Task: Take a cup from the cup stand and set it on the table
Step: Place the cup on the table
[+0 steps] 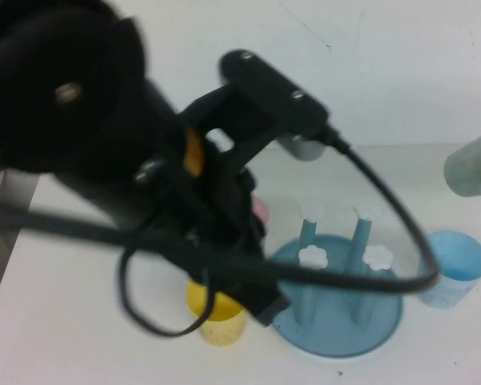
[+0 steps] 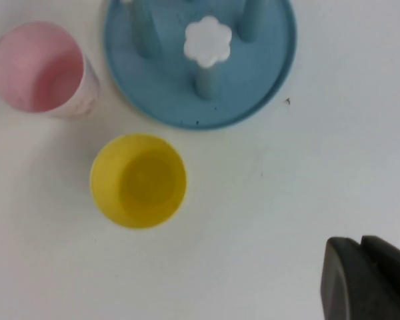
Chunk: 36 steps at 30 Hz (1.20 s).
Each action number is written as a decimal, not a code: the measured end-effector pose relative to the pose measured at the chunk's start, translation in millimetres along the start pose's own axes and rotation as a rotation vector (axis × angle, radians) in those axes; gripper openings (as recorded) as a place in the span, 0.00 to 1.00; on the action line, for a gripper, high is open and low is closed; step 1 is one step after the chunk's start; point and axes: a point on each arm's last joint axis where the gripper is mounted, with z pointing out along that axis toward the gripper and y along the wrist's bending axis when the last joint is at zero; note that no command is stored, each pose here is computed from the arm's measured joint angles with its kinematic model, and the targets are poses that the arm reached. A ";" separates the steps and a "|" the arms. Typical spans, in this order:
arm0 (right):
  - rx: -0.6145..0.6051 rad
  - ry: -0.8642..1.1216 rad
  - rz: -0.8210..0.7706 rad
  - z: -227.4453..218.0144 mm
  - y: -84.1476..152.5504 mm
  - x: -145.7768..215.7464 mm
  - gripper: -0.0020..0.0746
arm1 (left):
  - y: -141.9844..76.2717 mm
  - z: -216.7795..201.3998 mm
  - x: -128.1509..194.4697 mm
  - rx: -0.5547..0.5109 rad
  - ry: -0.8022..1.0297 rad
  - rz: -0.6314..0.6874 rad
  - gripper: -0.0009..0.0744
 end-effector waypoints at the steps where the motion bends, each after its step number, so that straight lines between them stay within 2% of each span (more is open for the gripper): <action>1: 0.011 0.017 -0.014 6.1 -1.8 0.0 0.05 | 0.0 -3.1 5.5 -0.003 -0.002 -0.005 0.01; 5: 0.045 0.082 -0.046 23.5 -7.3 2.3 0.05 | -0.4 -16.5 24.4 -0.011 -0.021 -0.022 0.01; 11: 0.011 0.160 -0.034 49.5 -13.3 9.4 0.05 | -1.3 -29.9 40.3 -0.012 -0.070 -0.045 0.01; 19: -0.043 0.237 -0.001 82.6 -20.1 19.9 0.05 | -1.5 -32.7 42.2 -0.012 -0.084 -0.047 0.01; 27: -0.061 0.262 0.015 96.5 -23.1 24.0 0.05 | -1.8 -32.8 41.4 -0.007 -0.092 -0.068 0.01; 32: -0.061 0.244 0.031 98.4 -23.3 22.6 0.13 | -1.8 -32.3 41.2 -0.007 -0.095 -0.077 0.01; 36: -0.076 0.200 0.071 99.7 -21.8 18.7 0.25 | -1.7 -31.8 41.5 -0.007 -0.093 -0.082 0.01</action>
